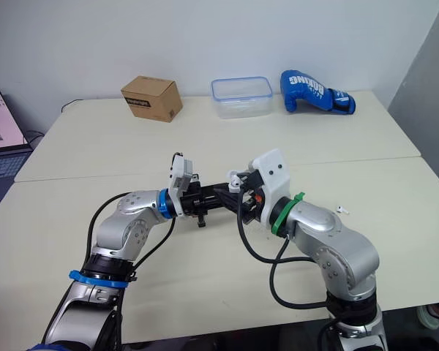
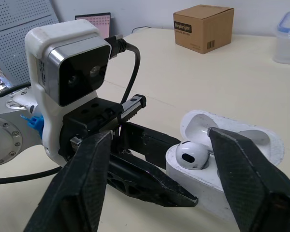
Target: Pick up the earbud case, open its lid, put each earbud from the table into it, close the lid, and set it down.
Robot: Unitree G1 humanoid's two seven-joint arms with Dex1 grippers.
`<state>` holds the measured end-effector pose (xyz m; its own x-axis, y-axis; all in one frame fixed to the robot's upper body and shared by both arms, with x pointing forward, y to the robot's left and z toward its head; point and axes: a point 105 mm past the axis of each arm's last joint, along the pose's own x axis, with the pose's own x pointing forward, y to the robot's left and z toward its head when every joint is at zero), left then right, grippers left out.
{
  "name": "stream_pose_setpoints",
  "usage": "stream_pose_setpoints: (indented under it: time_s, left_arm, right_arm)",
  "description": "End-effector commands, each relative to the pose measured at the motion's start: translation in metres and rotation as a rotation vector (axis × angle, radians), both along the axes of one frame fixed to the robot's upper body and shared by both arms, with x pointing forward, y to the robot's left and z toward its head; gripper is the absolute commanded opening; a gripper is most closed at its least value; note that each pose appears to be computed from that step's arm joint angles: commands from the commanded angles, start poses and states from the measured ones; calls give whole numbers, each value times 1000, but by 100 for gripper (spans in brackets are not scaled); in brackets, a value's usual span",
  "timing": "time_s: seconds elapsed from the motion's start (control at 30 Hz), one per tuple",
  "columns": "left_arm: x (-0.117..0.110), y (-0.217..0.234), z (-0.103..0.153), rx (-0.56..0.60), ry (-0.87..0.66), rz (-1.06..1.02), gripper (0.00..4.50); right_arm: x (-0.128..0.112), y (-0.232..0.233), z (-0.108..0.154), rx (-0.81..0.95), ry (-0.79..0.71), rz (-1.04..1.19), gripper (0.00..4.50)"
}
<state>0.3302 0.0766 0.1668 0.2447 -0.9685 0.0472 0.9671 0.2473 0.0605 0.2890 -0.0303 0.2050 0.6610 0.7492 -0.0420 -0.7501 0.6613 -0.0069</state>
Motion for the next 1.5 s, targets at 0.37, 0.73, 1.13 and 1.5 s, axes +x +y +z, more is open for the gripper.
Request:
stream_pose_setpoints:
  time_s: [0.37, 0.73, 1.13, 1.5]
  left_arm:
    - [-8, 6, 16, -26, -74, -35, 77]
    - [-14, 12, 16, -15, -81, -97, 77]
    - [-31, 19, 17, -1, -80, -151, 77]
    - [-39, 20, 15, -2, -71, -144, 77]
  right_arm:
    - [-26, -25, 42, 36, -146, 234, 313]
    - [20, -124, 43, -338, -32, 59, 313]
    - [68, -206, -21, -792, 191, -107, 313]
    - [67, -225, -59, -821, 339, -100, 313]
